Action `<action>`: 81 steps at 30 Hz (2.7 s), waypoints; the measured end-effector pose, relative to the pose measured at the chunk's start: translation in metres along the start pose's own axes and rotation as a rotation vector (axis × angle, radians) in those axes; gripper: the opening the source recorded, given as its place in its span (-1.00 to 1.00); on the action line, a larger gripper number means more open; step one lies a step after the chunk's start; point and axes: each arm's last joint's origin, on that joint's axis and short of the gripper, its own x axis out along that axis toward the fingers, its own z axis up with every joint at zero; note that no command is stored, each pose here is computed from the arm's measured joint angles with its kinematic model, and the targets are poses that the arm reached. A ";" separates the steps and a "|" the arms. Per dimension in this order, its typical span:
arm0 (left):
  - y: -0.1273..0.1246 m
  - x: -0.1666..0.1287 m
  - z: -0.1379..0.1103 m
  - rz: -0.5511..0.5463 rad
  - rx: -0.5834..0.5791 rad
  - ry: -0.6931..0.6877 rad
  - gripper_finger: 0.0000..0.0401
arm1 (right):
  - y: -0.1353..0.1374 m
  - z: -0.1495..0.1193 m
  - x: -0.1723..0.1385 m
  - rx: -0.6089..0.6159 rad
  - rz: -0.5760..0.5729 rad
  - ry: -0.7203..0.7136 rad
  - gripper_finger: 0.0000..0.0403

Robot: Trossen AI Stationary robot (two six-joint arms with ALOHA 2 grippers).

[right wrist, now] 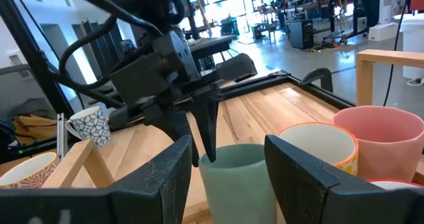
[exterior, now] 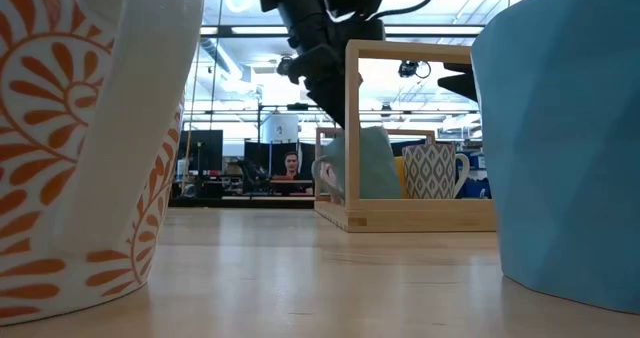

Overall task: Place coffee mugs
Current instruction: Put the green mug on the shelf, then put the blue mug on the shelf

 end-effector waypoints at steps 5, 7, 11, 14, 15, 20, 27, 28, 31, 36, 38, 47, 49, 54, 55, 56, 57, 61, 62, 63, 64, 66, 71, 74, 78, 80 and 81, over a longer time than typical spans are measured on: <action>0.001 0.000 0.003 0.014 -0.002 -0.033 -0.51 | 0.000 0.000 0.000 0.000 0.000 0.000 -0.03; 0.001 0.000 0.003 0.014 -0.002 -0.034 -0.51 | 0.000 0.000 0.000 0.000 0.000 0.000 -0.03; 0.001 0.000 0.003 0.014 -0.002 -0.035 -0.51 | 0.000 0.000 0.000 0.000 0.000 0.000 -0.03; 0.001 0.000 0.004 0.015 -0.002 -0.037 -0.51 | 0.000 0.000 0.000 0.000 0.000 0.000 -0.03; 0.001 0.000 0.004 0.016 -0.002 -0.038 -0.51 | 0.000 0.000 0.000 0.000 0.000 0.000 -0.03; 0.000 0.000 0.007 0.028 0.001 -0.066 -0.51 | 0.000 0.000 0.000 0.000 0.000 0.000 -0.03; -0.005 -0.001 0.014 0.039 0.013 -0.108 -0.51 | 0.000 0.000 0.000 0.000 0.000 0.000 -0.03; -0.006 -0.001 0.015 0.038 0.016 -0.111 -0.51 | 0.000 0.000 0.000 -0.001 0.000 -0.001 -0.03; -0.009 -0.001 0.017 0.033 0.024 -0.115 -0.51 | 0.000 0.000 0.000 -0.001 0.000 -0.001 -0.03; -0.014 -0.012 0.020 0.034 0.034 -0.136 -0.51 | 0.001 0.003 0.000 -0.011 0.008 -0.033 -0.03; -0.014 -0.022 0.021 0.040 0.035 -0.154 -0.51 | 0.002 0.006 0.000 -0.019 0.027 -0.058 -0.03; -0.012 -0.082 0.014 0.044 -0.074 -0.192 -0.51 | 0.018 0.037 0.008 -0.049 0.155 -0.148 -0.03; -0.012 -0.098 0.009 0.041 -0.094 -0.187 -0.51 | 0.024 0.053 0.014 -0.063 0.186 -0.131 -0.03; -0.014 -0.141 -0.006 0.033 -0.152 -0.183 -0.51 | 0.045 0.093 0.027 -0.132 0.205 0.014 -0.03; -0.015 -0.149 -0.011 0.028 -0.155 -0.169 -0.51 | 0.050 0.101 0.029 -0.140 0.202 0.044 -0.03; -0.016 -0.157 -0.015 0.026 -0.155 -0.163 -0.51 | 0.055 0.108 0.031 -0.139 0.205 0.068 -0.03; -0.017 -0.165 -0.018 0.026 -0.156 -0.163 -0.51 | 0.060 0.116 0.032 -0.135 0.216 0.084 -0.03; -0.020 -0.194 -0.034 0.025 -0.158 -0.158 -0.51 | 0.083 0.140 0.038 -0.103 0.290 0.109 -0.03; -0.021 -0.200 -0.037 0.026 -0.158 -0.161 -0.51 | 0.089 0.145 0.040 -0.096 0.312 0.112 -0.03; -0.022 -0.206 -0.040 0.027 -0.163 -0.164 -0.51 | 0.095 0.149 0.042 -0.090 0.337 0.108 -0.03; -0.022 -0.210 -0.043 0.025 -0.174 -0.162 -0.51 | 0.101 0.151 0.044 -0.085 0.362 0.113 -0.03; -0.024 -0.218 -0.047 0.029 -0.195 -0.183 -0.51 | 0.113 0.153 0.049 -0.085 0.400 0.116 -0.03; -0.036 -0.215 -0.069 0.013 -0.267 -0.189 -0.51 | 0.141 0.136 0.061 -0.095 0.483 0.199 -0.04; -0.046 -0.205 -0.081 0.003 -0.327 -0.220 -0.51 | 0.157 0.123 0.066 -0.091 0.545 0.254 -0.04; -0.061 -0.189 -0.091 -0.019 -0.397 -0.290 -0.51 | 0.182 0.106 0.068 -0.093 0.636 0.315 -0.04; -0.069 -0.180 -0.096 -0.037 -0.418 -0.294 -0.51 | 0.194 0.098 0.066 -0.100 0.681 0.344 -0.04; -0.072 -0.176 -0.096 -0.042 -0.429 -0.314 -0.51 | 0.200 0.095 0.065 -0.104 0.702 0.353 -0.04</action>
